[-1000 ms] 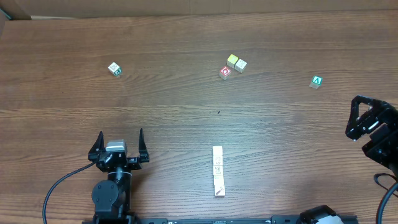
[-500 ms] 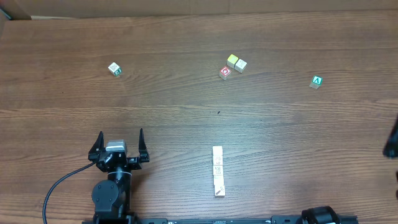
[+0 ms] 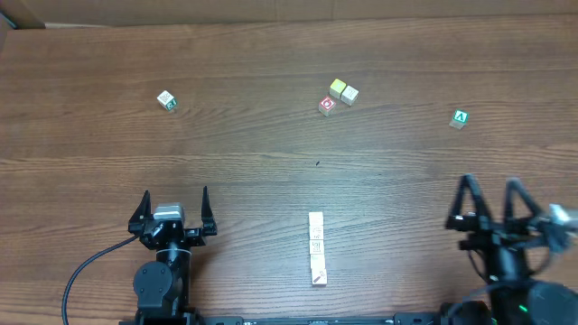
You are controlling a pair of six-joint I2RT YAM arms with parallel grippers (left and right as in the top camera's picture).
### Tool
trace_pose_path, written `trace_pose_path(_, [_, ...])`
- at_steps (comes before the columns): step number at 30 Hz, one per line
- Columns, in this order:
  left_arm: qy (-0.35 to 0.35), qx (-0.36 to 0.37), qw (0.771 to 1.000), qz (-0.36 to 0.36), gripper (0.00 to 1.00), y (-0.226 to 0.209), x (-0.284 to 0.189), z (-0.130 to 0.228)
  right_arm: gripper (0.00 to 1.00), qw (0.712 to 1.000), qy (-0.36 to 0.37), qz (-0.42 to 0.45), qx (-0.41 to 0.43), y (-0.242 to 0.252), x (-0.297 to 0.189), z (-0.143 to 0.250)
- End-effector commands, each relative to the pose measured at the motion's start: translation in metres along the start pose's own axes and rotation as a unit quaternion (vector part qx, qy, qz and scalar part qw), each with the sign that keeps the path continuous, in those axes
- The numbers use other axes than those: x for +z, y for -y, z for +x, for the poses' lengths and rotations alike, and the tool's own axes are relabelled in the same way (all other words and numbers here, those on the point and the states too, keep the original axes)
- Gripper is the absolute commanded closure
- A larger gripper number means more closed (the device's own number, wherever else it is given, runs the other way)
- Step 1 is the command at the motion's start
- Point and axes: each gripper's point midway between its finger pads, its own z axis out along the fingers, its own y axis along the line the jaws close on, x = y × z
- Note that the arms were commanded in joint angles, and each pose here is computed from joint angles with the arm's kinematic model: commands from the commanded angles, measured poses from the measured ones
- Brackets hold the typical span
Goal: Flip 5 blocks
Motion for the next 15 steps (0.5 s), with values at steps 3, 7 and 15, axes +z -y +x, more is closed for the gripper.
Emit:
trace_pose_path(3, [0.004,0.005,1.000,-0.001,0.00,-0.001,0.000,-0.001,0.00,0.999,-0.004,-0.036,-0.013,0.011,0.014,0.043])
trace_pose_path(7, [0.004,0.005,1.000,-0.001,0.00,-0.001,0.000,-0.001,0.00,0.997,-0.007,-0.054,-0.056,0.015,0.022,0.066])
trace_pose_path(15, [0.004,0.005,1.000,-0.001,0.00,-0.001,0.000,-0.001,0.00,0.993,-0.042,-0.059,-0.095,0.027,0.028,0.106])
